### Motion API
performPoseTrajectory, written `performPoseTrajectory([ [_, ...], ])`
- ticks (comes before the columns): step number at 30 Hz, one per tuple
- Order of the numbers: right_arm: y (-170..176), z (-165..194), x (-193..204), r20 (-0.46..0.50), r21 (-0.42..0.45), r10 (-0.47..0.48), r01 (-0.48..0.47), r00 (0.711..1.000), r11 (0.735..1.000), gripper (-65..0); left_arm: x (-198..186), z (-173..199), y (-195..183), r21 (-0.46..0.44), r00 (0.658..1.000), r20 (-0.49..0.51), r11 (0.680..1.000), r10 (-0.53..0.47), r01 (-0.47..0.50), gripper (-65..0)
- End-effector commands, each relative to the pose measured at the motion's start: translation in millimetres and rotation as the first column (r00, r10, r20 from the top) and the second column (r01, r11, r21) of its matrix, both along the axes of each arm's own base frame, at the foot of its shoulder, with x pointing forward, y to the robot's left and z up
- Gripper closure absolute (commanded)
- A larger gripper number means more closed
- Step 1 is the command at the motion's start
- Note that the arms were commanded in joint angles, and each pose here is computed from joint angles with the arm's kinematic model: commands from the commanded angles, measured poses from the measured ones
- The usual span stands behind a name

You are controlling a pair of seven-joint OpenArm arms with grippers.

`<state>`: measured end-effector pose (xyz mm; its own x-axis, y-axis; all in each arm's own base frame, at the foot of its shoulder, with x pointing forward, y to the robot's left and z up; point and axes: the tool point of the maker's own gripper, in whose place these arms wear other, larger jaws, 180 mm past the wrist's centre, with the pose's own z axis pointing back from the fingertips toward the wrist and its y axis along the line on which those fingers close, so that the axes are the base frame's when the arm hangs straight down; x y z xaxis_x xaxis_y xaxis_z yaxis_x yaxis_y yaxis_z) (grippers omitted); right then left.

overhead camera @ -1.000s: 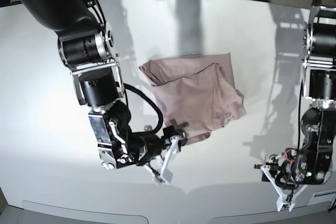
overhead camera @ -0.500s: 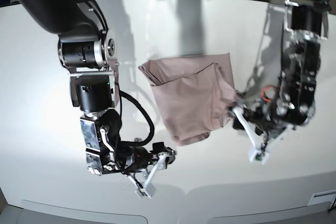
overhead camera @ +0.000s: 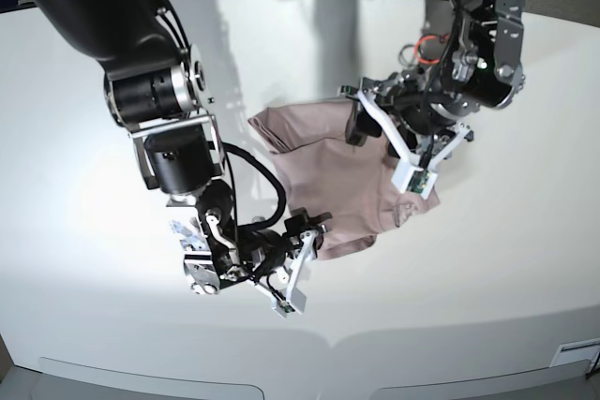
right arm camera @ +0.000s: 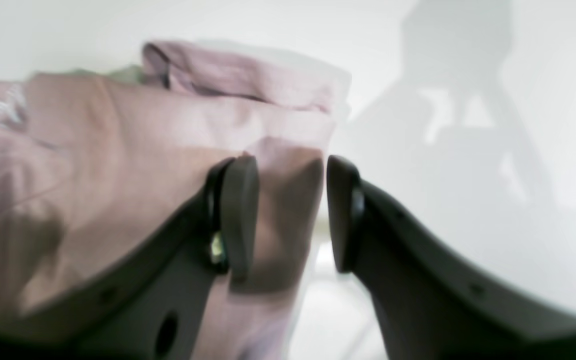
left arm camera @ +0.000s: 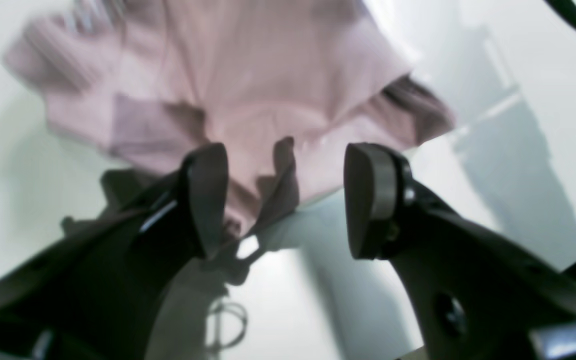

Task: Fold the T-shirt properly
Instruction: 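Grasp opposite edges of the folded bundle with both grippers, then lift and shift the bundle with both grippers, then set it down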

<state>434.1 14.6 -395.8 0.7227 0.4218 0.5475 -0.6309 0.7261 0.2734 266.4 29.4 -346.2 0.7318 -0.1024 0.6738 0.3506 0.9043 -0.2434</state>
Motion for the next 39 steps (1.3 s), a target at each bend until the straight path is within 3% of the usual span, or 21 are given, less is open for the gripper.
performPoseTrajectory([
  [1,8.7,27.4,19.8,0.073,0.029,0.011,-0.014,0.997,0.999,-23.5,3.2,9.2,-3.0,-0.027,0.999,0.037,1.0,0.003,-0.002,-35.0],
  [9,-1.2,8.9,4.2,0.013,-0.02,0.028,-0.028,1.0,0.999,-23.5,-5.9,-8.3,3.3,0.002,0.998,0.049,0.999,0.044,-0.044,-35.0],
  [15,-30.5,1.2,4.2,-0.005,-0.067,0.001,-0.001,1.0,0.998,-23.5,-7.6,-38.5,-0.8,0.0,0.998,-0.023,0.999,0.055,-0.055,-35.0],
  [20,-55.1,-9.3,-13.7,-0.114,-0.083,-0.02,0.011,0.993,0.997,-23.5,5.7,-62.0,10.9,0.091,0.996,-0.055,0.994,0.064,-0.058,-35.0],
  [26,-49.9,-13.1,-46.9,-0.189,-0.007,0.011,-0.012,0.982,1.0,-19.4,26.4,-50.8,11.8,0.095,0.998,-0.011,0.994,0.063,-0.061,-35.0],
  [30,-45.0,-4.8,-70.4,-0.195,0.016,0.072,-0.07,0.978,0.997,-19.5,43.6,-41.0,22.0,0.156,0.997,0.045,0.985,0.062,-0.069,-35.0],
  [35,-48.0,-3.0,-92.8,-0.162,-0.019,0.113,-0.118,0.98,0.993,-19.4,49.6,-37.2,28.8,0.171,0.996,0.067,0.983,0.061,-0.072,-35.0],
  [39,-53.7,-18.8,-118.1,-0.2,-0.025,0.116,-0.124,0.973,0.992,-19.4,50.7,-38.6,35.8,0.188,0.995,0.075,0.98,0.059,-0.073,-35.0],
])
